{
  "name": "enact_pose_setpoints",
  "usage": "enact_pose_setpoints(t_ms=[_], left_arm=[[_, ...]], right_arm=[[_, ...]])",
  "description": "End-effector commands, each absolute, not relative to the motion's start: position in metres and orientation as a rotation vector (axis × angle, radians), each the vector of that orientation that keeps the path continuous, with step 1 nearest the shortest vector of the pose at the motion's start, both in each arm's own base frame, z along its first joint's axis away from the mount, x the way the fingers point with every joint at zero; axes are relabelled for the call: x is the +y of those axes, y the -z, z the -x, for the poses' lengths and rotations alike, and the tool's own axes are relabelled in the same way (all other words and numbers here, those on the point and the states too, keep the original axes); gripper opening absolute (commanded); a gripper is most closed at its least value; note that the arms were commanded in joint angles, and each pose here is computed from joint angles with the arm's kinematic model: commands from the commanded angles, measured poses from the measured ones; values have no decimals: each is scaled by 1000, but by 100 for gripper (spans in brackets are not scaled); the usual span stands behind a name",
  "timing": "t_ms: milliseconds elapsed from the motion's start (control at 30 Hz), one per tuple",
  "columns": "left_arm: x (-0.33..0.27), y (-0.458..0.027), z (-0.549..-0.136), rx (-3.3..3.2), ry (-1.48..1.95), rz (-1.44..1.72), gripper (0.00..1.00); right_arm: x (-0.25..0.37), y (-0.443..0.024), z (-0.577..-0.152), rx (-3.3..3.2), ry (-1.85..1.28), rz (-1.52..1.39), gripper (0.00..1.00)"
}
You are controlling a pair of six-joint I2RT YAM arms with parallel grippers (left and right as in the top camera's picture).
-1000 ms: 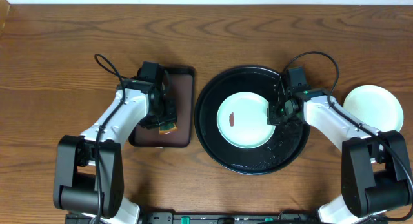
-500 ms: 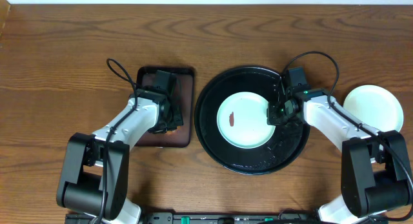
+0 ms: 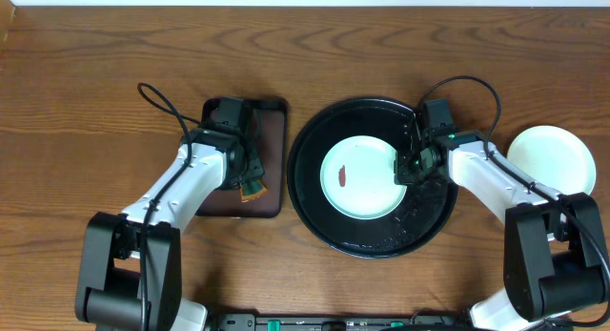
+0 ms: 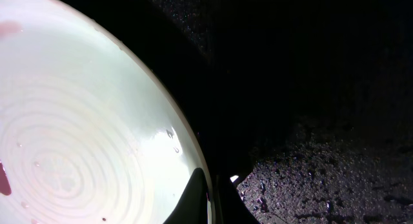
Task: Clean dirty plates on tray and stack at the side
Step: 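Scrub the second mint-green plate with the sponge in the left gripper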
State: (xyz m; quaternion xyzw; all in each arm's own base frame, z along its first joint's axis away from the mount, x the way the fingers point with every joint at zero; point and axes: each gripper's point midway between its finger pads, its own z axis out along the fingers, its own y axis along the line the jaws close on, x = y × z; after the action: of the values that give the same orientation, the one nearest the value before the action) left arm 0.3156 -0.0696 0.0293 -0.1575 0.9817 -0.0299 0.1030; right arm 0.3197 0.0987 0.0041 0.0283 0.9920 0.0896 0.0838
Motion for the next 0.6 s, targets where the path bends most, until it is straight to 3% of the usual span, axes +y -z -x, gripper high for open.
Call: enact_pose_setpoints(t_ms=[0,67,267,333,567], left_arm=[[-69,-27,-318,2867,70,506,36],[-71,-20,-314,2886,63,495,29],[-73,8,-303,2977,20,489,19],[-73,12,-300,2996,10,487,8],[-83,-39,-316,2962,91,373,7]], right_arm=[[80,1,-319,2954,-116,-101,1],[80,1,-319,2954,-116,-101,1],[80,1,-319,2954,-115,-101,1],[80,1,-319,2954,-116,-101,1],[80,1,-319,2954,-116,-101,1]])
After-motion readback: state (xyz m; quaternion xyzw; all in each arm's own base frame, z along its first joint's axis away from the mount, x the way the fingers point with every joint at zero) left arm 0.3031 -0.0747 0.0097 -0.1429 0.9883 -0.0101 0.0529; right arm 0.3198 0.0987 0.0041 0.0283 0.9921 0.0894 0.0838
